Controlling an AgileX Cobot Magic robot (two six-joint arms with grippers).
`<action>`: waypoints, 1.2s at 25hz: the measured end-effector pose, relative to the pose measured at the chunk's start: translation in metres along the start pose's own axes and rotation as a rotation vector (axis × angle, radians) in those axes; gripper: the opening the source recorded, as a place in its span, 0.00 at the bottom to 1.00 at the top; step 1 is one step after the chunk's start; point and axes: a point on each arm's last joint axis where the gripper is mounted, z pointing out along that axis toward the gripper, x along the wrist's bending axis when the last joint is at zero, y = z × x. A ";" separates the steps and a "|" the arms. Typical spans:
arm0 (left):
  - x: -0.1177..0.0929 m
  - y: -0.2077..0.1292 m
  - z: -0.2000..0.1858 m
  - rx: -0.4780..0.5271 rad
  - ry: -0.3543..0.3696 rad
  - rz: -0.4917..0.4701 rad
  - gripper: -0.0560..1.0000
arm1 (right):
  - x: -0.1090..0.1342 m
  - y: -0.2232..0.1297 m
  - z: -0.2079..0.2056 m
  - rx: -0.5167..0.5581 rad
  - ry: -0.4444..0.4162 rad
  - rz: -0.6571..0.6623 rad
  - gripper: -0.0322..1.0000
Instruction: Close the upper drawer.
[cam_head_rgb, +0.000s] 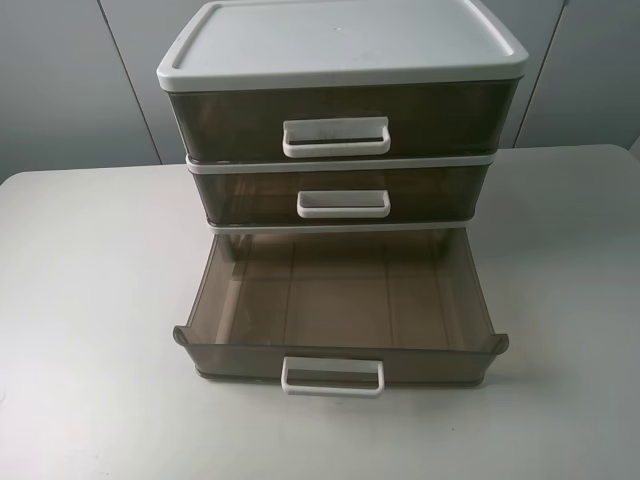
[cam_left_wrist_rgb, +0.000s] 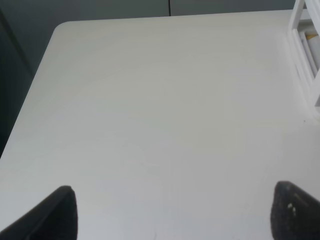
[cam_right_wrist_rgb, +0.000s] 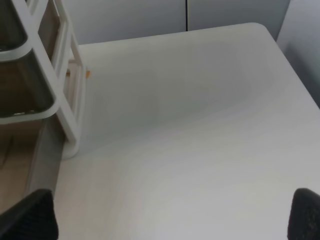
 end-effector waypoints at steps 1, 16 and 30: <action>0.000 0.000 0.000 0.000 0.000 0.000 0.75 | 0.000 0.000 0.000 0.001 0.010 -0.006 0.71; 0.000 0.000 0.000 0.000 0.000 0.002 0.75 | 0.000 0.000 0.000 0.002 0.027 -0.013 0.71; 0.000 0.000 0.000 0.000 0.000 0.002 0.75 | 0.000 0.000 0.000 0.002 0.027 -0.013 0.71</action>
